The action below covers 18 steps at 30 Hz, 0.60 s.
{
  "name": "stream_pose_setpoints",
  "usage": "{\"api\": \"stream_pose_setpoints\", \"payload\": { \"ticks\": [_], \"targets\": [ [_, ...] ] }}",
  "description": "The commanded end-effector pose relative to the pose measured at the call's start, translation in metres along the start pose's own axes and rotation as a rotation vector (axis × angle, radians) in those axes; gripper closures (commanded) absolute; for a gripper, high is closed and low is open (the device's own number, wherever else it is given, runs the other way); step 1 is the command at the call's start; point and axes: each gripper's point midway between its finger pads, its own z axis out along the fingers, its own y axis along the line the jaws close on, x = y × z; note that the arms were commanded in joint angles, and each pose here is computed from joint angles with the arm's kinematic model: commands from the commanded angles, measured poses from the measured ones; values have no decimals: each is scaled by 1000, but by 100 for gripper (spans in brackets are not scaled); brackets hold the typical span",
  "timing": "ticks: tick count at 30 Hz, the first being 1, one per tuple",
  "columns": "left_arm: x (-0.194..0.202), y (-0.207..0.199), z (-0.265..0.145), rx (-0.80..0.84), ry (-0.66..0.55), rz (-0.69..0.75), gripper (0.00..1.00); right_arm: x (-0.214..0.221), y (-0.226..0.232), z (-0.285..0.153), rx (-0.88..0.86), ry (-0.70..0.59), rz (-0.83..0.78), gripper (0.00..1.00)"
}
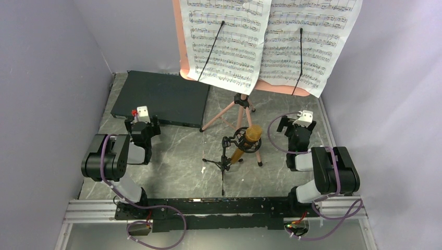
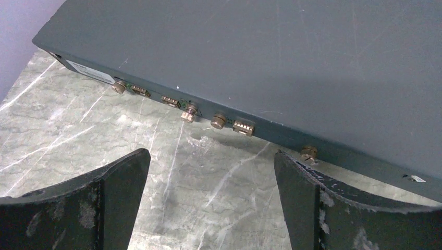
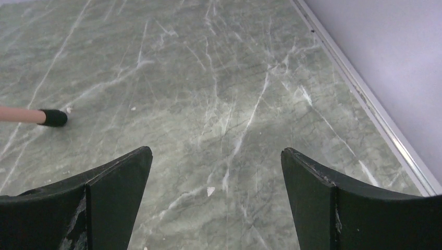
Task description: Set up the instrument practice props
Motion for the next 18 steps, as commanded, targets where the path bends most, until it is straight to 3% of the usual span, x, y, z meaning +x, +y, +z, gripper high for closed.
{"api": "stream_pose_setpoints", "payload": {
  "ticks": [1, 18],
  "targets": [
    [-11, 1, 2, -9, -30, -18, 6, -3, 7, 2, -37, 0, -18, 0],
    [-12, 1, 3, -9, -34, -19, 6, -3, 8, 3, -44, -2, -20, 0]
  ]
}}
